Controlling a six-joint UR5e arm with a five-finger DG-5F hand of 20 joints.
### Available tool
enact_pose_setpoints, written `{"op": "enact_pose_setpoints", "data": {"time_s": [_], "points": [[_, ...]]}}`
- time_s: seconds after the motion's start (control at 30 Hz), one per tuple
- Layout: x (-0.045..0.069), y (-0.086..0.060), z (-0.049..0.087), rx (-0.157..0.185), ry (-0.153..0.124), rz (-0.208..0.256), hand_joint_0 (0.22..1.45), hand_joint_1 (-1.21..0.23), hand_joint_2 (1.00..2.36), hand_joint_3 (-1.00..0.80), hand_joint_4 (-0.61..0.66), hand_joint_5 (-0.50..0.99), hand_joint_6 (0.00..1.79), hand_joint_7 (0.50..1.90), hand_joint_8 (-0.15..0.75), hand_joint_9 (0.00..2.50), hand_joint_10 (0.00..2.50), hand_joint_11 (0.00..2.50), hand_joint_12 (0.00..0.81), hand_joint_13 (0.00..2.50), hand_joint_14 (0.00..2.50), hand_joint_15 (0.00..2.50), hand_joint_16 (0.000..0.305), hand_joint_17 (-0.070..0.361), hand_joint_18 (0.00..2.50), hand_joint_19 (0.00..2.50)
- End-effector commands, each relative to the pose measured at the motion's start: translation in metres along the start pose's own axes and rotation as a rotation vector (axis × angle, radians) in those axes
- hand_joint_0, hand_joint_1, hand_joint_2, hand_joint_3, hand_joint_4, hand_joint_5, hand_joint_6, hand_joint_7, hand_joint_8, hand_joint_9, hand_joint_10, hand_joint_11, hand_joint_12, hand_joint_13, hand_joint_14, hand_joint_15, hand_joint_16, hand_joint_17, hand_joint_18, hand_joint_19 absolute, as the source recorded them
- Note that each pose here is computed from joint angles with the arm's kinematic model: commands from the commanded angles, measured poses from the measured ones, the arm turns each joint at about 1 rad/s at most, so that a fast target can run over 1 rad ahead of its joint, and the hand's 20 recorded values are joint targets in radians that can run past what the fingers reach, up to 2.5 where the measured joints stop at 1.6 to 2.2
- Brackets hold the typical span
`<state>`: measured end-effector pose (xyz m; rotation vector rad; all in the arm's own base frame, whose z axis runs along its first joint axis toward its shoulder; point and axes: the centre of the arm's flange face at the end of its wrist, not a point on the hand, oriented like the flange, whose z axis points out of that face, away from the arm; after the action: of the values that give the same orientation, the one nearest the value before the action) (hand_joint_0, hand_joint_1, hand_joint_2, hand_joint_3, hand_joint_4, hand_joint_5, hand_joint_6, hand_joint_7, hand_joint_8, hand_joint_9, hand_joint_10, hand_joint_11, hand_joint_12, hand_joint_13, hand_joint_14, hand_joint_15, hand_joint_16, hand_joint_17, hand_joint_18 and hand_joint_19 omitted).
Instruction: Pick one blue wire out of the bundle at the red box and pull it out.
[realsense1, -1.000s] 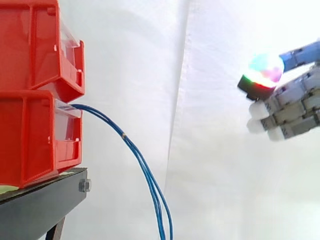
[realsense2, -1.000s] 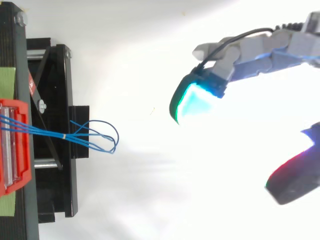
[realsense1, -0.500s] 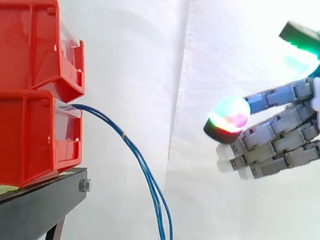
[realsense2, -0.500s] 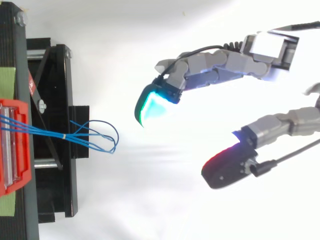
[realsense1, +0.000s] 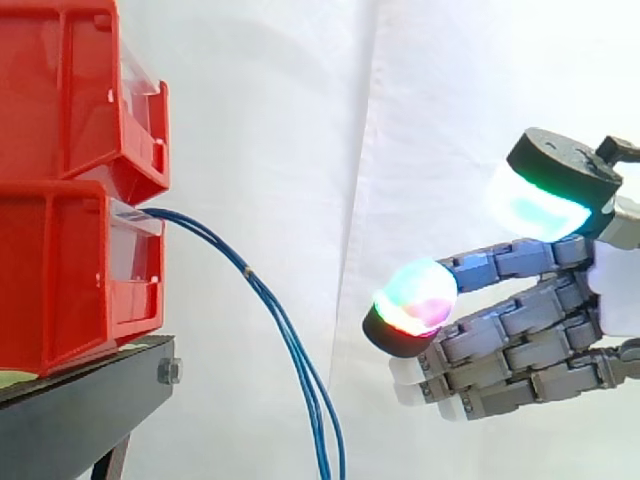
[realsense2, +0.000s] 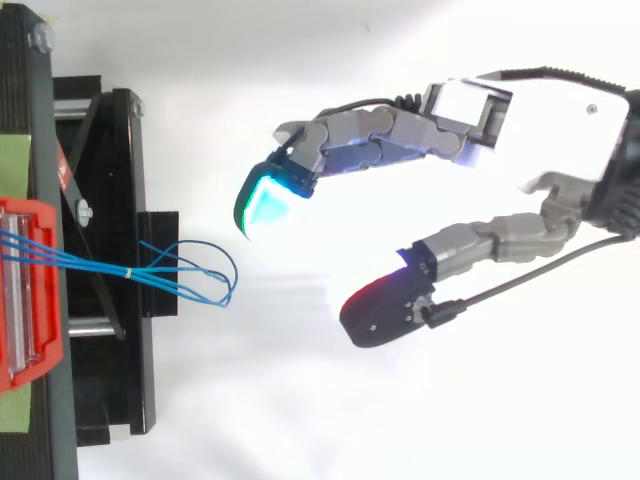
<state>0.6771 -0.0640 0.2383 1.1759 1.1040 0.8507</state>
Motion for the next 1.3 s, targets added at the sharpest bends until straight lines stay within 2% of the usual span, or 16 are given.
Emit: {"op": "enact_pose_setpoints", "data": {"time_s": [0.0, 0.13, 0.2, 0.33, 0.4, 0.5, 0.67, 0.7, 0.9, 1.0, 1.17, 1.2, 1.27], "points": [[0.006, -0.012, 0.005, -0.009, -0.016, -0.014, 0.53, -0.66, 1.0, -0.5, 0.27, -0.15, 0.5, 0.93, 0.244, 0.57, 0.0, 0.08, 0.34, 0.25, 0.0, 0.08, 0.056, 0.126, 0.02, 0.2], [0.017, -0.028, 0.014, -0.037, -0.028, -0.002, 0.53, -0.66, 1.0, -0.5, 0.27, -0.14, 0.5, 0.93, 0.245, 0.58, 0.0, 0.08, 0.341, 0.26, 0.0, 0.08, 0.056, 0.126, 0.03, 0.2], [0.021, -0.029, 0.021, -0.049, -0.032, 0.007, 0.54, -0.65, 1.0, -0.5, 0.26, -0.14, 0.5, 0.93, 0.244, 0.58, 0.0, 0.08, 0.342, 0.27, 0.0, 0.08, 0.056, 0.125, 0.04, 0.2], [0.029, -0.033, 0.036, -0.037, -0.028, 0.004, 0.54, -0.64, 1.0, -0.5, 0.26, -0.14, 0.5, 0.92, 0.246, 0.59, 0.0, 0.09, 0.343, 0.28, 0.0, 0.09, 0.056, 0.125, 0.05, 0.22], [0.036, -0.037, 0.049, -0.033, -0.028, 0.001, 0.54, -0.64, 1.0, -0.5, 0.27, -0.14, 0.5, 0.93, 0.246, 0.59, 0.0, 0.09, 0.341, 0.29, 0.0, 0.1, 0.056, 0.125, 0.06, 0.22], [0.039, -0.04, 0.054, -0.038, -0.031, 0.0, 0.54, -0.63, 1.0, -0.5, 0.26, -0.14, 0.5, 0.92, 0.245, 0.59, 0.0, 0.08, 0.341, 0.3, 0.0, 0.1, 0.056, 0.125, 0.06, 0.22], [0.043, -0.049, 0.057, -0.036, -0.043, -0.014, 0.54, -0.63, 1.0, -0.5, 0.27, -0.14, 0.5, 0.92, 0.246, 0.6, 0.0, 0.09, 0.342, 0.31, 0.0, 0.1, 0.056, 0.125, 0.08, 0.23], [0.046, -0.057, 0.059, -0.033, -0.043, -0.012, 0.54, -0.63, 1.0, -0.5, 0.27, -0.14, 0.5, 0.92, 0.247, 0.6, 0.0, 0.09, 0.343, 0.31, 0.0, 0.11, 0.055, 0.124, 0.08, 0.23], [0.048, -0.058, 0.063, -0.062, -0.051, 0.0, 0.54, -0.63, 1.0, -0.5, 0.27, -0.14, 0.5, 0.92, 0.247, 0.61, 0.0, 0.1, 0.344, 0.32, 0.0, 0.11, 0.055, 0.124, 0.09, 0.24], [0.049, -0.057, 0.064, -0.07, -0.057, -0.012, 0.54, -0.62, 1.0, -0.5, 0.27, -0.14, 0.5, 0.92, 0.25, 0.61, 0.0, 0.1, 0.343, 0.33, 0.01, 0.12, 0.055, 0.124, 0.09, 0.24], [0.046, -0.055, 0.066, -0.078, -0.093, -0.042, 0.54, -0.62, 1.0, -0.5, 0.27, -0.14, 0.5, 0.92, 0.247, 0.62, 0.0, 0.1, 0.343, 0.34, 0.0, 0.12, 0.054, 0.122, 0.12, 0.24], [0.049, -0.063, 0.066, -0.07, -0.091, -0.05, 0.54, -0.62, 1.0, -0.5, 0.27, -0.14, 0.5, 0.92, 0.247, 0.62, 0.0, 0.1, 0.343, 0.34, 0.0, 0.12, 0.054, 0.122, 0.12, 0.24], [0.051, -0.065, 0.066, -0.069, -0.086, -0.05, 0.54, -0.62, 1.0, -0.5, 0.27, -0.14, 0.5, 0.92, 0.249, 0.62, 0.0, 0.1, 0.343, 0.34, 0.0, 0.12, 0.054, 0.123, 0.12, 0.25]]}}
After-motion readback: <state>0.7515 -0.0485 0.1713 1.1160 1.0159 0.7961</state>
